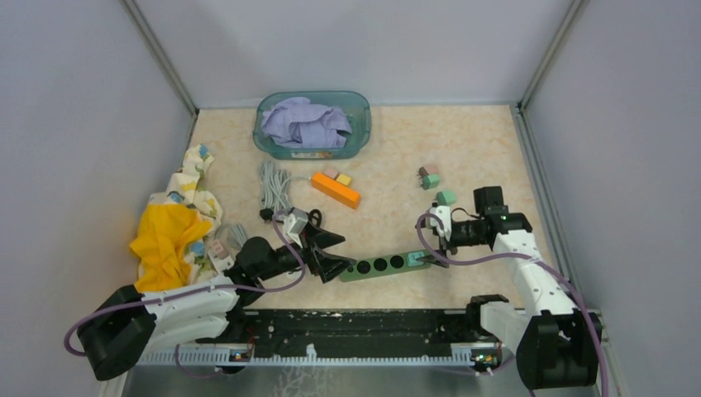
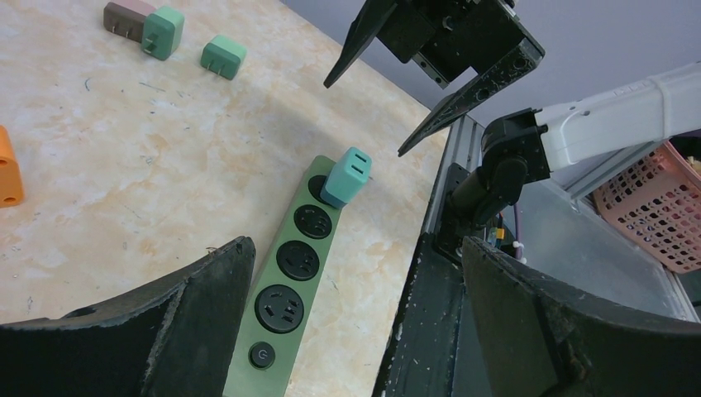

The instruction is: Pull the plug off the socket

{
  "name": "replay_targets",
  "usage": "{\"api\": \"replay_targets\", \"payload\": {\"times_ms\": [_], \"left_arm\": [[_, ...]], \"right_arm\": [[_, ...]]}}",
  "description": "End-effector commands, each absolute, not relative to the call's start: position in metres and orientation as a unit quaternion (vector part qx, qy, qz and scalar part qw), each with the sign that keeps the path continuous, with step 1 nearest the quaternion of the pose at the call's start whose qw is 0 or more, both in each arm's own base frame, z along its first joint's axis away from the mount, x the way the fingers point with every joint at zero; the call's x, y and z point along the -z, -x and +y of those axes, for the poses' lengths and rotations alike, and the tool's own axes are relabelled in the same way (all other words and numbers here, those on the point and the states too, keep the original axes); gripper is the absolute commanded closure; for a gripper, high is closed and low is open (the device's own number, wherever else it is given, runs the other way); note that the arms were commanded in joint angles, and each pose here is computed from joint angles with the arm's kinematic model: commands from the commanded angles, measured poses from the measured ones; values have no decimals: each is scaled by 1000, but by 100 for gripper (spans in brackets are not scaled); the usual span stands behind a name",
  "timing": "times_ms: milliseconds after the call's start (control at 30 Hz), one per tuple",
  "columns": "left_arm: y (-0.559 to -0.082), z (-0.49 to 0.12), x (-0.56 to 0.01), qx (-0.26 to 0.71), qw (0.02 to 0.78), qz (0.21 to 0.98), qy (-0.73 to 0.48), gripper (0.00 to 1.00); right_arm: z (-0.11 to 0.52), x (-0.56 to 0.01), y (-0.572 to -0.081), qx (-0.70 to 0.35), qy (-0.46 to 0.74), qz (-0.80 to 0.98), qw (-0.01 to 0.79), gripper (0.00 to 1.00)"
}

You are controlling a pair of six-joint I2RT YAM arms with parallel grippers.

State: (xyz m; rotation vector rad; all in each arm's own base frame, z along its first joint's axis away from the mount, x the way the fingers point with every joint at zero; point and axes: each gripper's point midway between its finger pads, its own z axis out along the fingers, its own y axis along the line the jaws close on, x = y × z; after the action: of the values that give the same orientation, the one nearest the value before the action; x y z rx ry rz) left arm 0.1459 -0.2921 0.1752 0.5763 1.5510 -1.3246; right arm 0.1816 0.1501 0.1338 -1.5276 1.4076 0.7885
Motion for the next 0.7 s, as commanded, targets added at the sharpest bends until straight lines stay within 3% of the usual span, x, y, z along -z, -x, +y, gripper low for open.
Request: {"api": "replay_targets", "payload": {"times_ms": [0,500,667], "left_arm": [[-149,-292,-185,549,504,624,-233,0],[-151,-291,-173,543,501,634,-228,0],[-151,-291,-172,543,500,635,-226,0]], "right_arm": [[154,-136,-179,-319,625,548,455,18],[157,-113,-170,-322,652,550,410,17],[157,-95,-167,-312,672,555,378,25]]}}
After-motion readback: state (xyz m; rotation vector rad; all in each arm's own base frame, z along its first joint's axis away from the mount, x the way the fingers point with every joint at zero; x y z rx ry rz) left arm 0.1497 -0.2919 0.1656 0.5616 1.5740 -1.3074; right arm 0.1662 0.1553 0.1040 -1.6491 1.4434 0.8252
